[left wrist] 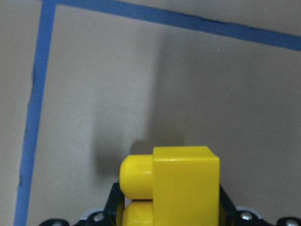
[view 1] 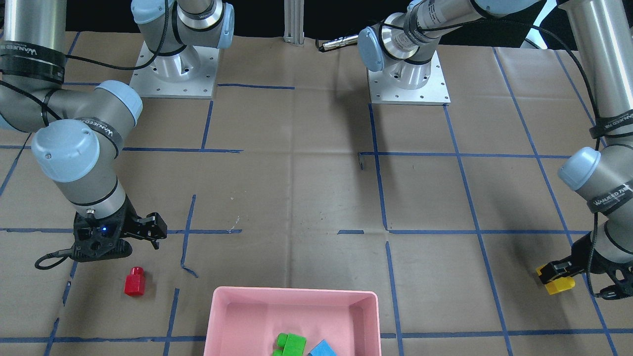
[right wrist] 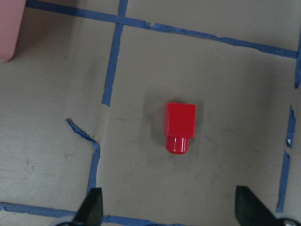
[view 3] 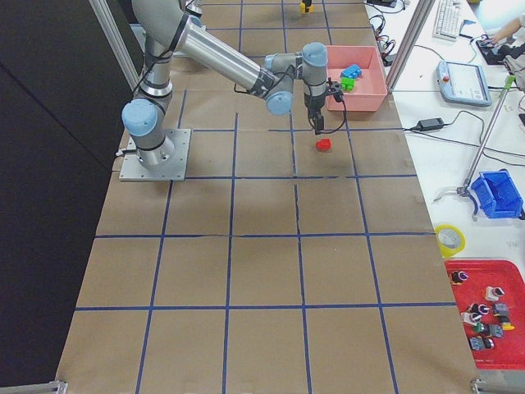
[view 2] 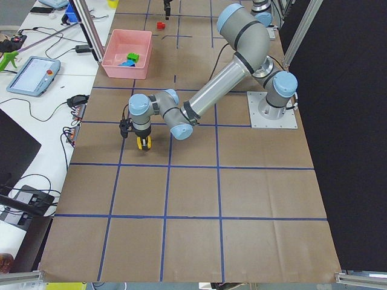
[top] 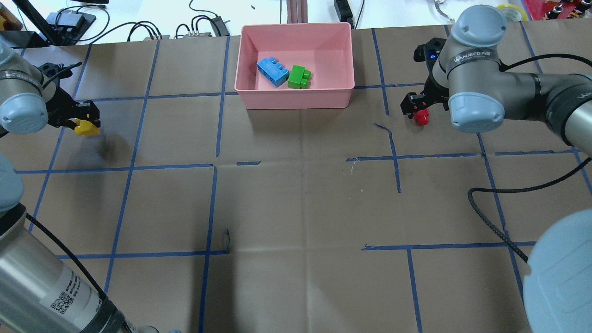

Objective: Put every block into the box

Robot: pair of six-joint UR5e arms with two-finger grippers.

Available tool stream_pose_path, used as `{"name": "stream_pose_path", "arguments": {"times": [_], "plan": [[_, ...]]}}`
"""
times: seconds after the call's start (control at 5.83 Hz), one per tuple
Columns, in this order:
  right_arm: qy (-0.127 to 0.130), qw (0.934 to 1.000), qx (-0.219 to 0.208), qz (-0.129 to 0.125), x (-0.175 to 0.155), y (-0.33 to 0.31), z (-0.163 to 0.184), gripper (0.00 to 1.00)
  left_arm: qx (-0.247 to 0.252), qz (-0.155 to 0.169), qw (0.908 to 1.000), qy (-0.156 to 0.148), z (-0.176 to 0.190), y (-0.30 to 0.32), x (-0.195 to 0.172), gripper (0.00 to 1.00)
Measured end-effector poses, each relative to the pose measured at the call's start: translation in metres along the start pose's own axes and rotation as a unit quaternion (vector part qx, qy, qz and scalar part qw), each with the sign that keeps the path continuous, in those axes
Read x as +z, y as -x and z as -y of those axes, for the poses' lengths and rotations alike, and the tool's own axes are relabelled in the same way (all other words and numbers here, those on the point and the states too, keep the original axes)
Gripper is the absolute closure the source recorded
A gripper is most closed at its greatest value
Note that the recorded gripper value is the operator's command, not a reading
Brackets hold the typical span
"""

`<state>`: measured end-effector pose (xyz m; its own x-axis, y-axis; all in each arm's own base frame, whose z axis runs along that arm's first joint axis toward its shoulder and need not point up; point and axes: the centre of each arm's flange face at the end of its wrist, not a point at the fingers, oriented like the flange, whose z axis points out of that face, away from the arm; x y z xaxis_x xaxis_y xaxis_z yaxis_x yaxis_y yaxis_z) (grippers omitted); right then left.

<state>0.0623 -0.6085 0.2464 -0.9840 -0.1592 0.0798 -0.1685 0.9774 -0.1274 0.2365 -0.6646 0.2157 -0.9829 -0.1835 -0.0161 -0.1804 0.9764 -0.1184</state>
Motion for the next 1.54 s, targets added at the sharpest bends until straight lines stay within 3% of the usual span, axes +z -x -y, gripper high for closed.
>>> {"name": "stream_pose_path", "arguments": {"times": [0.51, 0.86, 1.03, 1.37, 1.54], "plan": [[0.019, 0.9997, 0.015, 0.011, 0.030, -0.018, 0.004, 0.00, 0.019, -0.006, 0.9998, -0.003, 0.009, -0.031, -0.114, 0.83], [0.015, 0.9996, 0.019, 0.017, 0.035, -0.023, 0.016, 0.00, 0.085, -0.019, 0.9961, 0.006, 0.042, -0.128, -0.207, 0.86], [0.015, 0.9993, 0.021, 0.027, 0.044, -0.023, 0.022, 0.00, 0.130, -0.034, 0.9909, 0.004, 0.052, -0.198, -0.221, 0.85], [0.016, 0.9990, 0.022, 0.036, 0.053, -0.022, 0.028, 0.00, 0.212, -0.096, 0.9724, 0.013, 0.058, -0.336, -0.190, 0.79], [0.017, 0.9989, 0.022, 0.037, 0.057, -0.022, 0.029, 0.00, 0.252, -0.104, 0.9621, 0.010, 0.058, -0.403, -0.177, 0.82]]}}
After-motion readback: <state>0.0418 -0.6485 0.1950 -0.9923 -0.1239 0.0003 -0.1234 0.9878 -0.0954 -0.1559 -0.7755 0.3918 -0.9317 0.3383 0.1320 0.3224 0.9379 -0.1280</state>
